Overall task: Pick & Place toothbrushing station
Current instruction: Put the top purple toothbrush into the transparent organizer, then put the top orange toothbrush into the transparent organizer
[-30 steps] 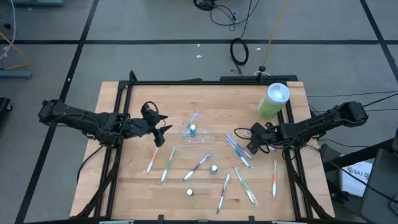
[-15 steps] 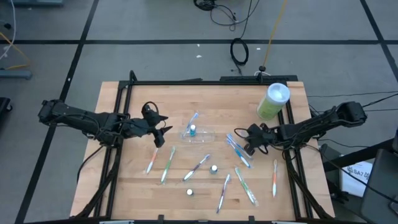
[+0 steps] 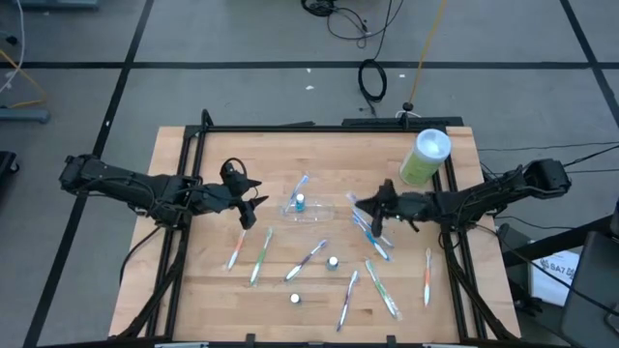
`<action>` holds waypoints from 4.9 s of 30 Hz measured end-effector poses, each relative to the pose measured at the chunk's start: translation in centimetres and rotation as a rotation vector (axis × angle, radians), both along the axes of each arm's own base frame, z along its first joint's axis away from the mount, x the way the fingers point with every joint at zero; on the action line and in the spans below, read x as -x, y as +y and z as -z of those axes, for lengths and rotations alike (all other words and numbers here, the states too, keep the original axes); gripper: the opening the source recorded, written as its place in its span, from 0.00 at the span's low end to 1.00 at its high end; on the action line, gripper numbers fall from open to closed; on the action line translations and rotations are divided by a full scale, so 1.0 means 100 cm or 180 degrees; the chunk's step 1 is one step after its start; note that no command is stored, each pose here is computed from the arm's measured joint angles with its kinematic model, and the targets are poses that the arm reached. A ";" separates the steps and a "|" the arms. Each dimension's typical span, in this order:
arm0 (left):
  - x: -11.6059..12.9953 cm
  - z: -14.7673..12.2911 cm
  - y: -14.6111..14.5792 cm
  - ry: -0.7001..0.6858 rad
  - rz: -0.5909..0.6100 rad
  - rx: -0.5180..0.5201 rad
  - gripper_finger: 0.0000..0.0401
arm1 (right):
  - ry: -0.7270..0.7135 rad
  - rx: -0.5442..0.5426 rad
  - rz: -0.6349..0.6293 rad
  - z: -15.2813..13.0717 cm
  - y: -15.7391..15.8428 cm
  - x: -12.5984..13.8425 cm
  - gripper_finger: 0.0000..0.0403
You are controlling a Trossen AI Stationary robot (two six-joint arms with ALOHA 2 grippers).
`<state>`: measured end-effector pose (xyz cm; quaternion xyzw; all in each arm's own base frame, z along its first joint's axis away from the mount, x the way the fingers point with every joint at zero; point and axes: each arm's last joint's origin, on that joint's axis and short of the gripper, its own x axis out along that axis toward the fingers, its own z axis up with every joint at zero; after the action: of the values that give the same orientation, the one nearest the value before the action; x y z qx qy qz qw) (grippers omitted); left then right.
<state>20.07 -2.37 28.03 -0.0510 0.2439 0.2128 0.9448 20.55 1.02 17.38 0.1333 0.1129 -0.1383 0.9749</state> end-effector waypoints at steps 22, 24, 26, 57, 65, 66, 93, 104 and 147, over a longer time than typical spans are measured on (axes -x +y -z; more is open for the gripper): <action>-0.005 -0.008 -0.001 -0.0189 0.0132 -0.0195 0.56 | -0.1501 0.1342 -0.0149 -0.058 -0.001 -0.087 0.04; -0.005 -0.008 -0.001 -0.0189 0.0130 -0.0195 0.56 | -0.1433 0.1362 -0.0107 -0.053 -0.006 -0.097 0.04; -0.005 -0.008 -0.001 -0.0188 0.0129 -0.0196 0.56 | -0.1389 0.1300 -0.0079 -0.047 -0.010 -0.105 0.04; -0.004 -0.006 -0.001 -0.0137 0.0137 -0.0190 0.56 | -0.0907 0.0380 0.0583 0.033 -0.028 -0.134 0.09; -0.001 0.000 -0.002 0.0086 0.0338 -0.0023 0.56 | -0.0733 0.0500 0.0792 0.037 -0.019 -0.133 0.23; -0.001 0.000 -0.002 0.0094 0.0341 -0.0022 0.56 | -0.0725 0.0537 0.0805 0.036 -0.017 -0.133 0.24; 0.005 0.023 -0.011 0.0194 0.0293 0.0548 0.56 | 0.0925 0.0204 -0.0040 -0.043 0.026 -0.048 0.44; 0.003 0.037 -0.029 0.0321 0.0121 0.1000 0.56 | 0.1713 -0.0137 0.0243 -0.026 0.025 -0.024 0.44; 0.018 0.154 -0.039 0.1379 -0.1626 0.1796 0.56 | 0.1758 -0.0594 0.0503 -0.002 0.003 -0.016 0.42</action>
<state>18.26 -6.28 12.66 -0.3199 0.4645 0.3705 0.7380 22.16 1.30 17.55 0.1879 0.3753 -0.2337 0.8770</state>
